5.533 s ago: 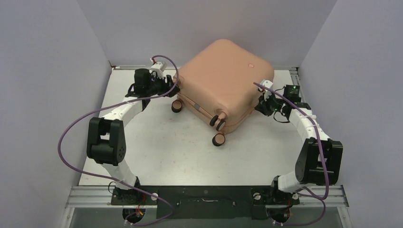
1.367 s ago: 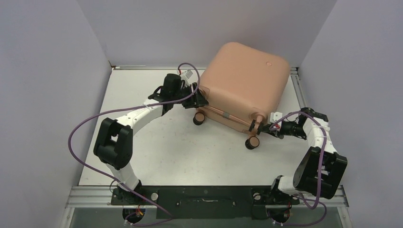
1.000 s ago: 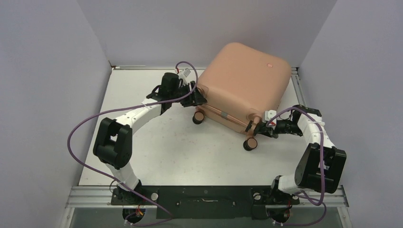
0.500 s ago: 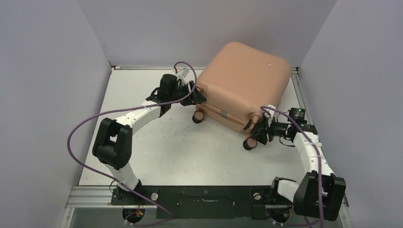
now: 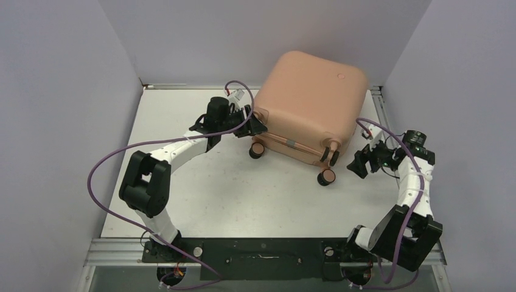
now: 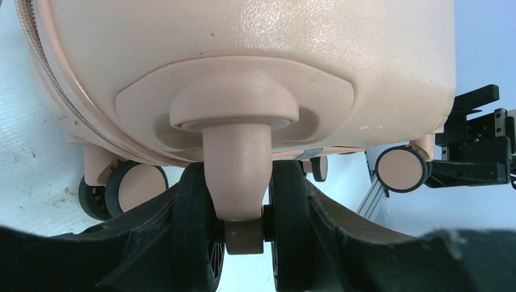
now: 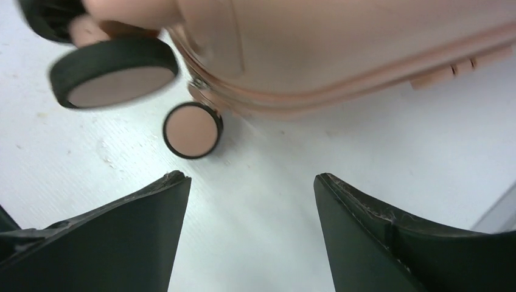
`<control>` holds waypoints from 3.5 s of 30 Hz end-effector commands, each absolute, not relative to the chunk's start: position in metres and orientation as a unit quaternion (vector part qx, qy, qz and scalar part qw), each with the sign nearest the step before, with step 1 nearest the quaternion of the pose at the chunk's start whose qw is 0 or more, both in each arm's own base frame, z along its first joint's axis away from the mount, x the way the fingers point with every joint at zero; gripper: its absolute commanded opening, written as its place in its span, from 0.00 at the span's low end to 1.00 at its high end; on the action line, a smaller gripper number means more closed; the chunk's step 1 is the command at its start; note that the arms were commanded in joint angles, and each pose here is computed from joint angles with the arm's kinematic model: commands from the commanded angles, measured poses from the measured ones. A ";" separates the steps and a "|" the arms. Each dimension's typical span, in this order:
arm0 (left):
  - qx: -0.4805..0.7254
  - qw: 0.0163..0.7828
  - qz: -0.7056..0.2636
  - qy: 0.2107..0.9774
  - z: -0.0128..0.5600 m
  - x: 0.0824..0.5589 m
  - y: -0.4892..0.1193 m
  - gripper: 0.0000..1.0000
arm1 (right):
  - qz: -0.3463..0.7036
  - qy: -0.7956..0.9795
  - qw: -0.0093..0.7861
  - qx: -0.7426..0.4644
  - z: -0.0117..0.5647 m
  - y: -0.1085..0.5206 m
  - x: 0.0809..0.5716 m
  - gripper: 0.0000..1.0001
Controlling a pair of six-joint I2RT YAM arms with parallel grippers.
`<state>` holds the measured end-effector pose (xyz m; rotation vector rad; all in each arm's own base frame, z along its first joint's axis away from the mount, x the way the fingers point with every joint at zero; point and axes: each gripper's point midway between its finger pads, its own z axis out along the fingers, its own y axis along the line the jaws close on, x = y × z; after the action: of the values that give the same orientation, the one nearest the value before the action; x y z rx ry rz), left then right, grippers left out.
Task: Pack the luggage
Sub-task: Zip the luggage at the center of the board.
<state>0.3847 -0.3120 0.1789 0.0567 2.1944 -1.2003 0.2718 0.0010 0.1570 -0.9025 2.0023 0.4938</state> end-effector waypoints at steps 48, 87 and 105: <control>0.112 0.327 -0.560 0.753 0.208 0.288 -0.320 0.00 | 0.196 0.798 0.492 -0.288 0.161 0.164 0.559 0.74; 0.326 0.385 -0.566 0.652 0.298 0.245 -0.289 0.96 | 0.096 0.787 0.453 -0.408 0.173 0.028 0.265 0.82; 0.265 0.517 -0.533 0.615 0.348 0.311 -0.251 0.96 | 0.073 0.668 0.683 -0.287 0.159 0.017 0.347 0.83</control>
<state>0.2913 -0.2642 0.3013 0.6709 1.6420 -1.3491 0.3243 0.0024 0.1193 -0.6047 1.7023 0.2121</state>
